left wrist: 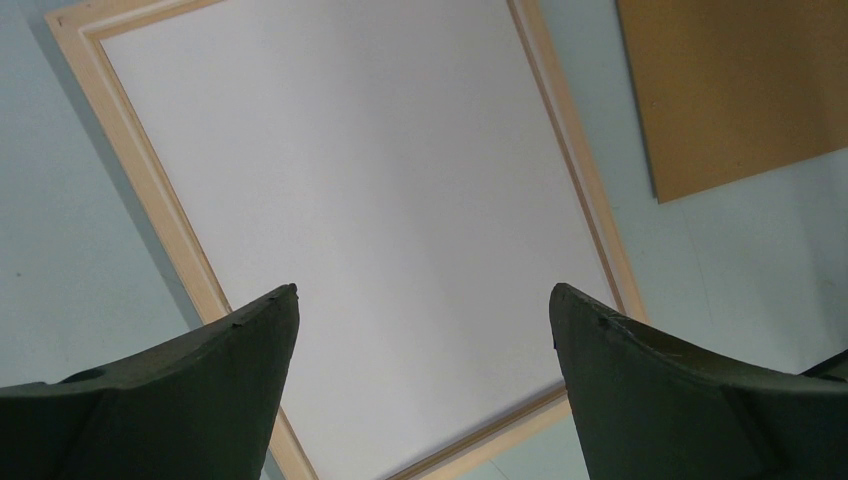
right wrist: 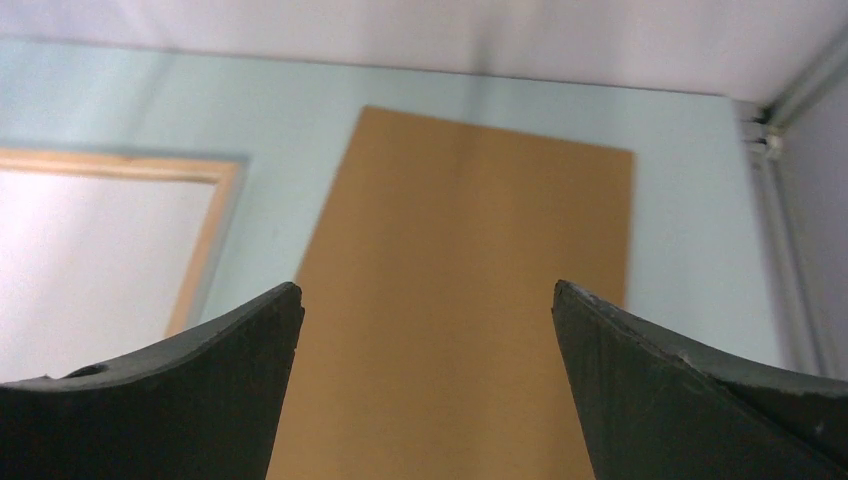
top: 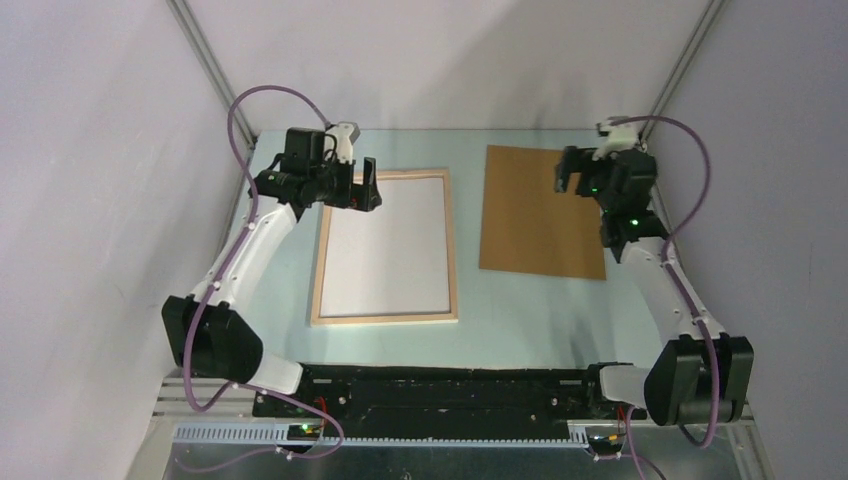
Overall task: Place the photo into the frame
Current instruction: Turn over the photo frame item at the center of the board.
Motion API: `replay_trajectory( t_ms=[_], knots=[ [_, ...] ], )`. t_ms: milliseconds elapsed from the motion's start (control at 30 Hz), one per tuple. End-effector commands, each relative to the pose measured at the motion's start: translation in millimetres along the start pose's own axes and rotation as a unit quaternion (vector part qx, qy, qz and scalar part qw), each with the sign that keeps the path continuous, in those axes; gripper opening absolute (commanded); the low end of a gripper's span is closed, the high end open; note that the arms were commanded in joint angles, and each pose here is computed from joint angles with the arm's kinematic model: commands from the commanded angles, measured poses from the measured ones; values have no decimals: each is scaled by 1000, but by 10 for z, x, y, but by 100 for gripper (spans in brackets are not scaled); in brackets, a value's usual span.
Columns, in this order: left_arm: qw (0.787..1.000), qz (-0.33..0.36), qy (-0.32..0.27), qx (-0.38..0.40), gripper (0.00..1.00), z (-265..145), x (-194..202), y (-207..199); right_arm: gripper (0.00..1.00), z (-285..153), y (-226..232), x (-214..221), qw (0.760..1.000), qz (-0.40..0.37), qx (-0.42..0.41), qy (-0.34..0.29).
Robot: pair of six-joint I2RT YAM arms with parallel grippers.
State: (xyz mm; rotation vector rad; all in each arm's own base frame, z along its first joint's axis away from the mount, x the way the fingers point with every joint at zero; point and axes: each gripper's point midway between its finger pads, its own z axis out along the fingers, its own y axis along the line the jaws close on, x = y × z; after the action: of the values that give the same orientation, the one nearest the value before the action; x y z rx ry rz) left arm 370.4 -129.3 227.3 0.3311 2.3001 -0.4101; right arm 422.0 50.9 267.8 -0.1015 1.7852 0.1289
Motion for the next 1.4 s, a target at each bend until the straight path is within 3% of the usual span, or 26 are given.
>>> replay_trajectory(
  t_ms=[0, 167, 567, 1033, 1367],
  knots=[
    [998, 9, -62, 25, 100, -216, -179, -137, 99, -300, -287, 75, 999, 27, -7, 29],
    [995, 16, -91, 42, 100, -353, -120, -222, 99, -616, -618, 470, 994, 26, 38, 101],
    [990, 18, -111, 87, 99, -302, -138, -370, 99, -1182, -843, 469, 996, 55, 70, 31],
    [991, -60, -77, 95, 98, 513, -530, -345, 100, -1066, -807, 729, 991, 84, 52, 86],
    [987, -73, -34, 140, 98, 1317, -806, -1023, 100, -614, -933, 1119, 977, 81, 75, 185]
  ],
)
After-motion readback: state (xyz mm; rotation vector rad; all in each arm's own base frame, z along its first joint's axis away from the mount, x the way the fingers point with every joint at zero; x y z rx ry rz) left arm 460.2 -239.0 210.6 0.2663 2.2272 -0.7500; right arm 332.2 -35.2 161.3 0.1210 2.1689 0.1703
